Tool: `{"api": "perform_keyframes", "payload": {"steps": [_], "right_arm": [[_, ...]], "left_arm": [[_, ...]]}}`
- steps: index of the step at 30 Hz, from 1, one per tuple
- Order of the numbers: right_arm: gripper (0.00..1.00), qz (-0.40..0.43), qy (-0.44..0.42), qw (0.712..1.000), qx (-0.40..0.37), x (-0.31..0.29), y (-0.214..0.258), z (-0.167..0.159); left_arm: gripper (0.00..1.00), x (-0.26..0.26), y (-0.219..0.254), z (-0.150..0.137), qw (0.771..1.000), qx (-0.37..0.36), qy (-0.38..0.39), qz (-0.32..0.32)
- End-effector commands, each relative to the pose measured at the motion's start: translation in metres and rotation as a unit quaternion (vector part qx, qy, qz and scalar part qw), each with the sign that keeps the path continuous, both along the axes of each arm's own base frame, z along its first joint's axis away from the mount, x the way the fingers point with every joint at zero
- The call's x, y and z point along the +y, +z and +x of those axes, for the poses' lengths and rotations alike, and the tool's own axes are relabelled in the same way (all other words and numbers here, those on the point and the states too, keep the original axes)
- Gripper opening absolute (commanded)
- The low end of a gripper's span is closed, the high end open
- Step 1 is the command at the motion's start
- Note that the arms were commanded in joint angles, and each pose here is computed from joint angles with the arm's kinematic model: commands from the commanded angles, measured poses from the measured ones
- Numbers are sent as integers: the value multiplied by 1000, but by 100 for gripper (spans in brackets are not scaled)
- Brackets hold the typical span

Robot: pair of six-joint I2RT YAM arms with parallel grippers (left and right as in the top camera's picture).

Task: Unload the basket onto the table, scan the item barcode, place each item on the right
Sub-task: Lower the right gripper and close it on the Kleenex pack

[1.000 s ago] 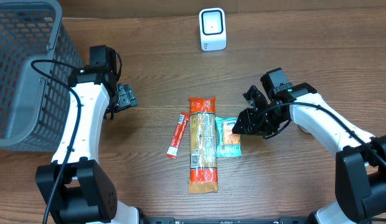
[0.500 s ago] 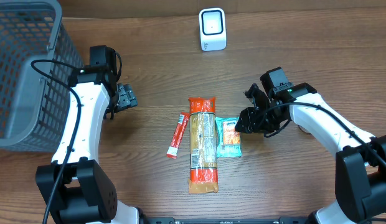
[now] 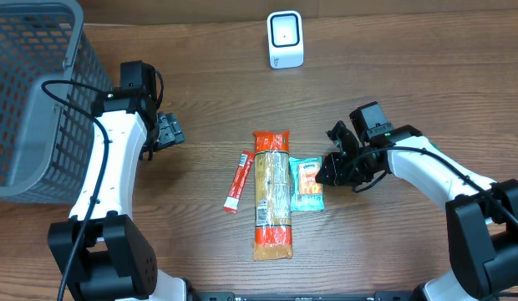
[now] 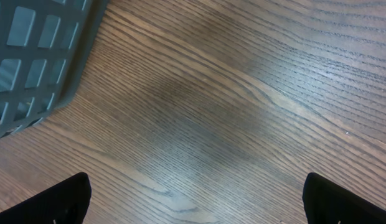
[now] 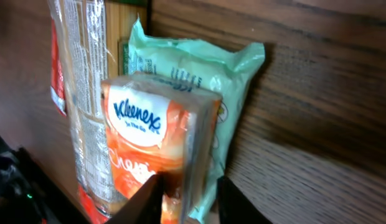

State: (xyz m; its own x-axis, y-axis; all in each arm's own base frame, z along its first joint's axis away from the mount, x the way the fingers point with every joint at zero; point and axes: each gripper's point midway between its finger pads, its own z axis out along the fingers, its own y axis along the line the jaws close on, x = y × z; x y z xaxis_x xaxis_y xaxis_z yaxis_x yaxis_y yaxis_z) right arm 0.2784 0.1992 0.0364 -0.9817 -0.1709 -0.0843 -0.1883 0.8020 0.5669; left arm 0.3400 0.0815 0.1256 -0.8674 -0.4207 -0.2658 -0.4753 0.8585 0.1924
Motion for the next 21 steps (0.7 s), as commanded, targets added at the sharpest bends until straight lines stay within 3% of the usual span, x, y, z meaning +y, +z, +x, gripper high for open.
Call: {"api": "perform_keyframes", "payload": {"steps": [1, 10, 15, 21], "right_arm": [[28, 18, 9, 1000, 4, 6, 0, -6], [27, 17, 8, 1000, 0, 5, -1, -5], [16, 5, 5, 1000, -10, 2, -3, 0], [11, 3, 5, 1000, -13, 2, -4, 1]], "left_arm": [[100, 1, 13, 4, 1000, -15, -12, 7], [100, 1, 13, 4, 1000, -15, -12, 7], [100, 1, 13, 4, 1000, -15, -12, 7], [100, 1, 13, 4, 1000, -15, -12, 7]]}}
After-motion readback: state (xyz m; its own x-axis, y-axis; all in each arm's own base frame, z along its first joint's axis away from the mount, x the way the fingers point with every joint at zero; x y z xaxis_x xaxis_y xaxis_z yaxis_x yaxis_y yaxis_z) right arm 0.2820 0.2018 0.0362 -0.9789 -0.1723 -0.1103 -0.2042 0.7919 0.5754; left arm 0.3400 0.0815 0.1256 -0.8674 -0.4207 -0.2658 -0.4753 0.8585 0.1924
